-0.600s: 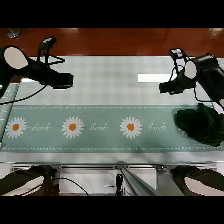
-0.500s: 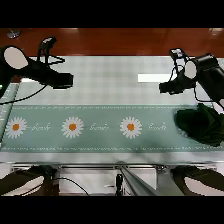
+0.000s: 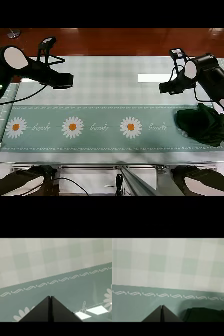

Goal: Fold the shirts.

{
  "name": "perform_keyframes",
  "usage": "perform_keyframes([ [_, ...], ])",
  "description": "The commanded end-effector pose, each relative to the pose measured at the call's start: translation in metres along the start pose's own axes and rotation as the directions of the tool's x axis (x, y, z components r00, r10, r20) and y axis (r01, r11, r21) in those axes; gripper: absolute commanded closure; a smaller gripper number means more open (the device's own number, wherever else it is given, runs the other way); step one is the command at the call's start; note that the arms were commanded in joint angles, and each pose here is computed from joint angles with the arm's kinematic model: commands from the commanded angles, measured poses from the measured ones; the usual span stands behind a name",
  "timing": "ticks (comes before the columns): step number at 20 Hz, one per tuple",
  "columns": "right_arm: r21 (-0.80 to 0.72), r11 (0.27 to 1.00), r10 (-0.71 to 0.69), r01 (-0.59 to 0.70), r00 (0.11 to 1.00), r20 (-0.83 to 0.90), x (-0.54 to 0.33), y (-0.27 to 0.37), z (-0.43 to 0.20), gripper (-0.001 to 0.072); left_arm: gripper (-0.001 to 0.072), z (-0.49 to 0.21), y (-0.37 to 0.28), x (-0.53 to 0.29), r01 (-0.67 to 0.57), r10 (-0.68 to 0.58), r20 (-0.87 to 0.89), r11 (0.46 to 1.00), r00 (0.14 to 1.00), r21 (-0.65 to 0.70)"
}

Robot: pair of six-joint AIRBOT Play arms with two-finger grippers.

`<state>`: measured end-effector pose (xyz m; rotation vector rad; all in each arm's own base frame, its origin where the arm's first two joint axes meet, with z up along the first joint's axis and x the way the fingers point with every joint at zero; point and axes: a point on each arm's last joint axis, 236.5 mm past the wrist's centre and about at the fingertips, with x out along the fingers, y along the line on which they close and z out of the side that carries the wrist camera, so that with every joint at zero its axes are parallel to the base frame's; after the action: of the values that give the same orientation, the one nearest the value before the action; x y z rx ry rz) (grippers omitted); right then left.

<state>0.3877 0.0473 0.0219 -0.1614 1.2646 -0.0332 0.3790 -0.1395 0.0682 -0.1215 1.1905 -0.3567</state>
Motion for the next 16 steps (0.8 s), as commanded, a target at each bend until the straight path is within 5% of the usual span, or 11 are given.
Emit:
perform_keyframes([
  [1, -0.001, 1.0, 0.001, -0.001, 1.0, -0.001, 0.0, 0.001, 0.0, 0.0688, 0.0686, 0.0, 0.0, 0.0, 0.0, 0.0, 0.0, 1.0, 1.0, 0.001],
  [10, -0.013, 1.0, 0.015, -0.013, 0.98, 0.2, -0.005, 0.004, 0.047, 0.0665, 0.0685, 0.037, -0.007, -0.002, 0.029, -0.027, 0.157, 1.0, 0.987, -0.01],
  [11, 0.003, 1.0, -0.009, 0.009, 0.977, 0.211, -0.005, -0.002, 0.05, 0.0397, 0.0677, 0.042, -0.006, -0.002, 0.025, -0.023, 0.175, 1.0, 0.984, -0.009],
  [12, 0.008, 0.999, -0.053, 0.052, 0.976, 0.212, -0.006, -0.012, 0.05, 0.0087, 0.0465, 0.045, -0.005, 0.0, 0.024, -0.021, 0.185, 1.0, 0.982, -0.012],
  [13, 0.0, 0.993, -0.116, 0.118, 0.978, 0.174, -0.01, -0.028, 0.043, 0.0089, -0.001, 0.044, -0.002, 0.003, 0.013, -0.011, 0.177, 1.0, 0.984, -0.008],
  [16, 0.058, 0.971, -0.236, 0.233, 0.969, 0.067, -0.035, -0.087, 0.011, 0.0091, 0.0004, 0.01, 0.037, 0.003, -0.148, 0.145, 0.029, 0.979, 0.989, 0.141],
])
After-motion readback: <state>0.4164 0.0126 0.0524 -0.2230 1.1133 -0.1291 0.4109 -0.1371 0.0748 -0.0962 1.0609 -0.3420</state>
